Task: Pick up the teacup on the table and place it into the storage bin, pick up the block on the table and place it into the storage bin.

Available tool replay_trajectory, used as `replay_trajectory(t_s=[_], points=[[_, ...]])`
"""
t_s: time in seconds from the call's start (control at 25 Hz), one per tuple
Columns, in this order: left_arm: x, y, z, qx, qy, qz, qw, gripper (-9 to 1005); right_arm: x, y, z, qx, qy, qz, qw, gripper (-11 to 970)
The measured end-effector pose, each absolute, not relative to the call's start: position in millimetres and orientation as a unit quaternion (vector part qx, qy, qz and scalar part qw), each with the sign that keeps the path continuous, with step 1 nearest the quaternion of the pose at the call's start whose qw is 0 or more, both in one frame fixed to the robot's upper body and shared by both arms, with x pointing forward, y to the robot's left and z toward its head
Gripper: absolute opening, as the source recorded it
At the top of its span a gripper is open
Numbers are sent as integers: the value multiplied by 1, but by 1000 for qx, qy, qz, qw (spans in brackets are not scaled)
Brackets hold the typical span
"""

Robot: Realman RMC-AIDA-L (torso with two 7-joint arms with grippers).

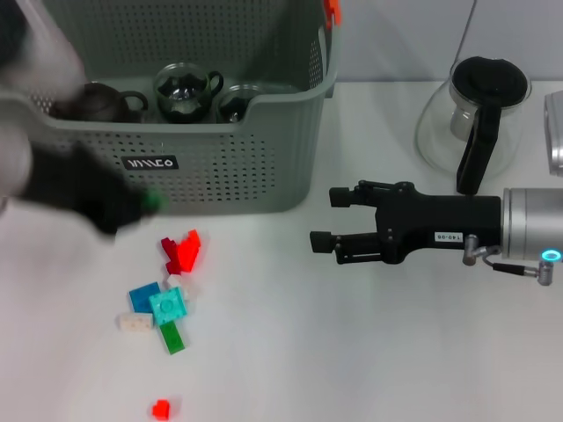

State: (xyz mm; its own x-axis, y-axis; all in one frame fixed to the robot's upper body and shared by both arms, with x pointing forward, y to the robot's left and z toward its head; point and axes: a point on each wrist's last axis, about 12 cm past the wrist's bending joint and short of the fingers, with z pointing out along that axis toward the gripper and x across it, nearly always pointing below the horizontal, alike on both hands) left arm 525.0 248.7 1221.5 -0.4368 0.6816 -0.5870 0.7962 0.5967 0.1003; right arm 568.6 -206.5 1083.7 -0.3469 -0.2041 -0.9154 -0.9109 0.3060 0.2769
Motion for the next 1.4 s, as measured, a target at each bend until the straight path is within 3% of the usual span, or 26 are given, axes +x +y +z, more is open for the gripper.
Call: replay_trajectory(t_s=[0.12, 0.24, 0.52, 0.72, 0.84, 1.04, 1.12, 1.16, 1.4], points=[[542, 255, 1260, 414, 815, -149, 377, 151, 568, -207, 1084, -401, 697, 432, 408, 915], [572, 255, 1280, 400, 801, -155, 418, 152, 568, -207, 1084, -404, 696, 433, 407, 915], [662, 269, 1265, 295, 834, -172, 434, 152, 568, -207, 1084, -408, 695, 432, 405, 915], [686, 279, 1245, 245, 855, -160, 428, 151, 568, -207, 1084, -408, 695, 432, 405, 915], [687, 285, 1243, 229, 856, -151, 438, 151, 568, -207, 1085, -408, 695, 432, 405, 915], [680, 294, 1250, 219, 855, -148, 447, 349, 569, -207, 1086, -409, 694, 432, 407, 915], [670, 296, 1257, 221, 849, -152, 455, 510, 570, -206, 1086, -409, 693, 431, 407, 915], [661, 297, 1264, 229, 842, -157, 462, 591, 570, -206, 1086, -410, 693, 431, 407, 915], [580, 276, 1282, 432, 758, -228, 432, 729, 571, -207, 1087, -408, 694, 429, 410, 915]])
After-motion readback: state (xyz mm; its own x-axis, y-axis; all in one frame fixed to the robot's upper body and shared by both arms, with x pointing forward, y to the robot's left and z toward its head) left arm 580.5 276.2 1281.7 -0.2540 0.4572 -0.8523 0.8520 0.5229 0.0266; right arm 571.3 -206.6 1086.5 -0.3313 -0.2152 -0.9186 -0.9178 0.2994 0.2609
